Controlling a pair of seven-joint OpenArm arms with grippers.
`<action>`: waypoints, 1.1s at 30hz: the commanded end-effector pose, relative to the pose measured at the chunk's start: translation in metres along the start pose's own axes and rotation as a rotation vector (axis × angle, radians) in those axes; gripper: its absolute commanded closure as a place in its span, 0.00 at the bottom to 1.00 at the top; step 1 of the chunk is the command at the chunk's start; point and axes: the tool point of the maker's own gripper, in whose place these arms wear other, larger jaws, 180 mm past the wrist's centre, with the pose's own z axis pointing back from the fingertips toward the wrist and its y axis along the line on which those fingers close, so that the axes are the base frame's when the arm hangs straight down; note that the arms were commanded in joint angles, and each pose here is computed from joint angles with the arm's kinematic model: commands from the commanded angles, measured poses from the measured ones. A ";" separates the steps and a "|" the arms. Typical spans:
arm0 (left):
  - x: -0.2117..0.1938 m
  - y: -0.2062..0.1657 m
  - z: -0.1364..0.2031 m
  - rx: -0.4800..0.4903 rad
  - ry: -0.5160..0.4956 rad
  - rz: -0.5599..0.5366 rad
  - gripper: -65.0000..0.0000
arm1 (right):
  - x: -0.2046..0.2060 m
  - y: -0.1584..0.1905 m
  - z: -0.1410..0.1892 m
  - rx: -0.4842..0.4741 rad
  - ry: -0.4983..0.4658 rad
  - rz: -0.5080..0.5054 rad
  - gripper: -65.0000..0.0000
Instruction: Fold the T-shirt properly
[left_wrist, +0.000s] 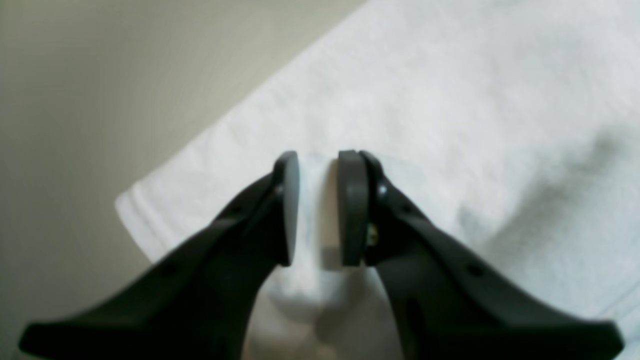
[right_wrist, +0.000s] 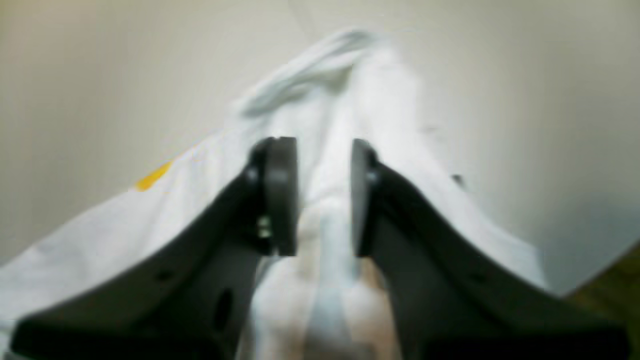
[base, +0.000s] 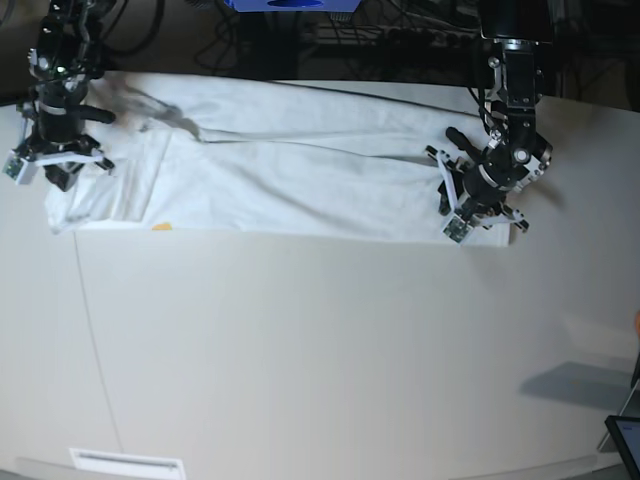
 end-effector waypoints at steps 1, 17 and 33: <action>-0.057 -0.019 0.002 -0.060 0.232 -0.054 0.78 | 0.010 0.000 0.002 0.005 -0.034 0.002 0.99; -0.063 -0.016 0.004 -0.052 0.239 -0.028 0.78 | -0.032 0.005 -0.030 0.033 0.156 -0.003 1.00; -0.083 0.018 -0.011 -0.005 0.285 0.132 0.78 | -0.008 0.013 -0.090 0.030 0.189 -0.004 1.00</action>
